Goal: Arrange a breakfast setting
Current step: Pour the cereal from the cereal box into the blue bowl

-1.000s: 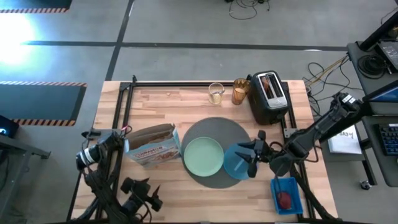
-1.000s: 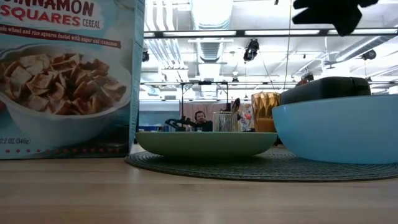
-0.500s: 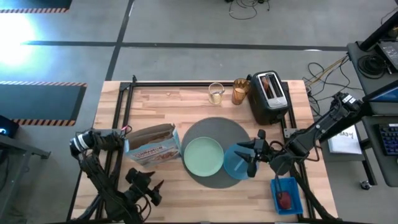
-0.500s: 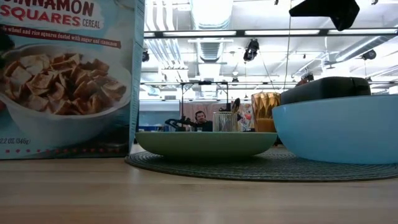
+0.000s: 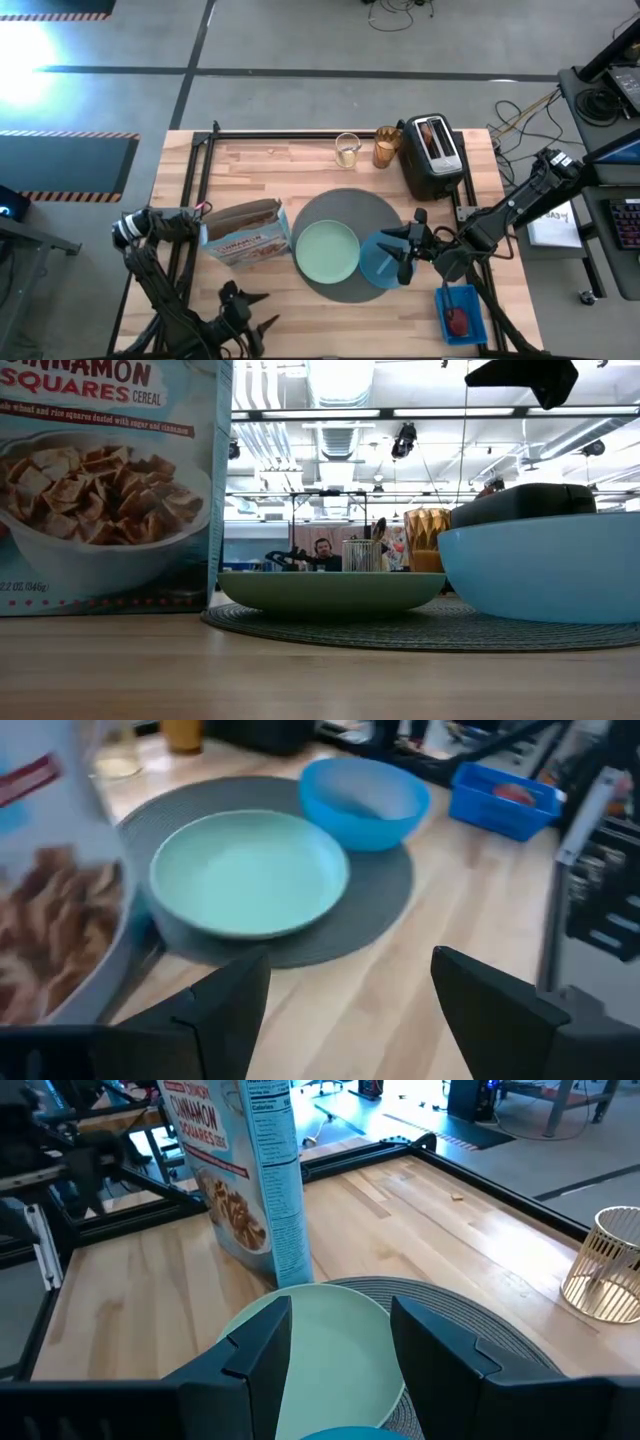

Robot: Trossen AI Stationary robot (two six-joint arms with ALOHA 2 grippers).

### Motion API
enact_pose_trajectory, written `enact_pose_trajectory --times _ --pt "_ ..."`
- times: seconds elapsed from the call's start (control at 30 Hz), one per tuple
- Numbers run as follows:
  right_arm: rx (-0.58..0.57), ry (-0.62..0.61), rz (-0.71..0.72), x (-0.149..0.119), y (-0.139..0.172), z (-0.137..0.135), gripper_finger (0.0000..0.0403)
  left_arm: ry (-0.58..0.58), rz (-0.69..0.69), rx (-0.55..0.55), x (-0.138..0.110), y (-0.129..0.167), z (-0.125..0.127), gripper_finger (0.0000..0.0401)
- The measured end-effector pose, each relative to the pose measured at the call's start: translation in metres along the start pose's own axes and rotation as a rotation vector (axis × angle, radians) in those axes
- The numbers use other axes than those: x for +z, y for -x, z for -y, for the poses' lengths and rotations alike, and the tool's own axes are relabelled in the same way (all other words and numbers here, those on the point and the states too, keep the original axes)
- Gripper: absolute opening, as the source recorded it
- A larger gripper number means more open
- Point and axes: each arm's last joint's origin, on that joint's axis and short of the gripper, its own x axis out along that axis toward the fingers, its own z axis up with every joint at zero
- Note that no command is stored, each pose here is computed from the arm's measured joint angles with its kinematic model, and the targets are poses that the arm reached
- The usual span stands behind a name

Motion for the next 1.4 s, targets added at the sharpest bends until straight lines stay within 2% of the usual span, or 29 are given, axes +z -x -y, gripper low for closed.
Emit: enact_pose_trajectory --times 0.2,0.27,0.37,0.5,0.8,0.93,1.23,1.4 --pt "0.000 0.000 0.000 0.000 0.000 0.000 0.0164 -0.041 -0.003 -0.058 0.004 -0.003 0.006 0.0263" --pt "0.000 0.000 0.000 0.000 0.000 0.000 0.0164 -0.009 0.006 -0.100 0.009 -0.001 0.002 0.0263" --pt "0.000 0.000 0.000 0.000 0.000 0.000 0.0164 0.031 0.019 -0.139 0.009 -0.005 -0.013 0.0263" --pt "0.000 0.000 0.000 0.000 0.000 0.000 0.0164 0.141 0.033 -0.165 0.005 -0.016 -0.041 0.0263" --pt "0.000 0.000 -0.001 0.000 0.000 0.000 0.0164 0.331 0.021 -0.189 -0.015 -0.026 -0.100 0.0263" --pt "0.000 0.001 -0.001 0.000 0.000 0.000 0.0164 0.365 -0.041 -0.204 -0.018 -0.025 -0.112 0.0263" --pt "0.000 0.001 -0.001 0.000 0.000 0.000 0.0164 0.387 -0.307 -0.285 -0.016 -0.018 -0.106 0.0263" --pt "0.000 0.001 -0.001 0.000 0.000 0.000 0.0164 0.424 -0.397 -0.221 -0.023 -0.018 -0.113 0.0263"
